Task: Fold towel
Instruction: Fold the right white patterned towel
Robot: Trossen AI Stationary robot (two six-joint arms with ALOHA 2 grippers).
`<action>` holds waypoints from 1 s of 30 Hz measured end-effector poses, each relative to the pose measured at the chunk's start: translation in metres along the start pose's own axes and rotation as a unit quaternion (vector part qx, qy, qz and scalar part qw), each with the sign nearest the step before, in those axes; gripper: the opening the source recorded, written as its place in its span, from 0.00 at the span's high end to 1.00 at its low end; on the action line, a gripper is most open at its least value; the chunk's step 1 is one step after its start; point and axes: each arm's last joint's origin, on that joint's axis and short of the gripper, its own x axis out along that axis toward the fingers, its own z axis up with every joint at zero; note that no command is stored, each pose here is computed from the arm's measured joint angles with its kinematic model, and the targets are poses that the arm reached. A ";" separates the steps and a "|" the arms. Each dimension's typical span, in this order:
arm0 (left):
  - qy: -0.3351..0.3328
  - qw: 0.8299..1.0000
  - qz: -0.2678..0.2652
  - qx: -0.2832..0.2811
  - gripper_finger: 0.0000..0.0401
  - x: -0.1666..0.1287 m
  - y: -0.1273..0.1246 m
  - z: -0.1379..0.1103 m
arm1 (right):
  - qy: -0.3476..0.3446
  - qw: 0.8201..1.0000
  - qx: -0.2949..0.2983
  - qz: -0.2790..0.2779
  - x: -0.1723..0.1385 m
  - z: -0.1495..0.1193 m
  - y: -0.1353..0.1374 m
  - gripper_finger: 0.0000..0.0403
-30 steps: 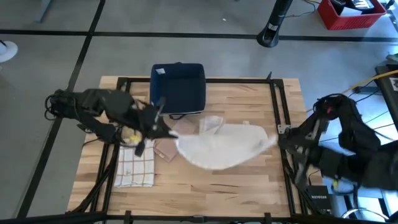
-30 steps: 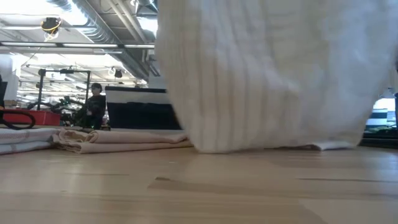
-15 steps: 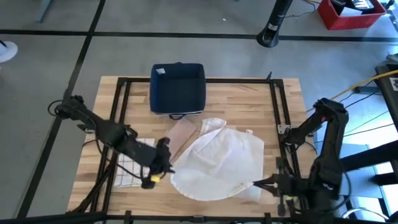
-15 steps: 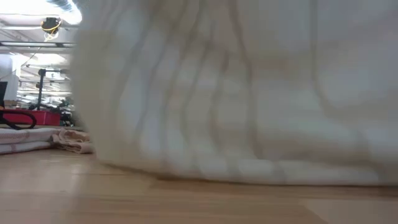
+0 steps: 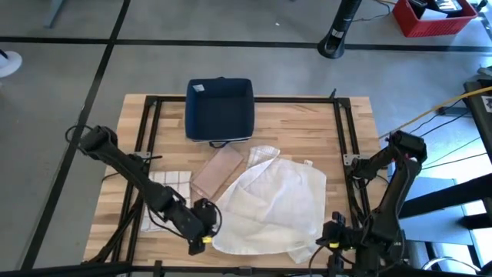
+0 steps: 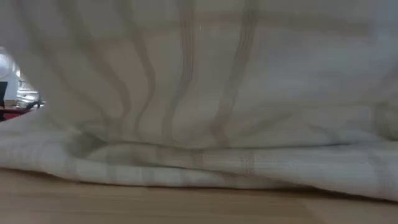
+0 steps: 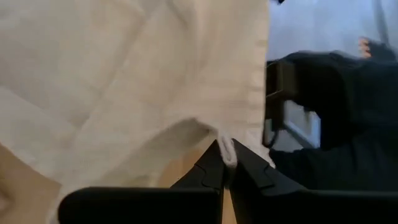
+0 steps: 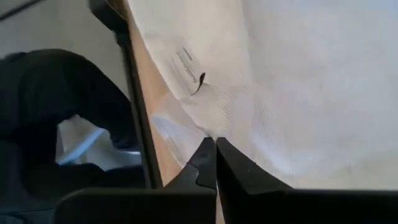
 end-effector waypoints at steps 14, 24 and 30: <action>0.143 0.988 -0.045 -0.039 0.68 0.041 0.034 0.007 | 0.186 0.979 0.076 -0.023 0.018 -0.002 -0.003 0.57; -0.013 1.000 -0.008 -0.007 0.57 -0.010 0.073 0.075 | -0.093 0.992 -0.047 -0.069 0.023 0.073 -0.016 0.43; -0.099 0.991 0.088 -0.004 0.60 0.010 0.113 0.101 | -0.107 0.972 -0.079 -0.193 0.061 0.095 -0.067 0.45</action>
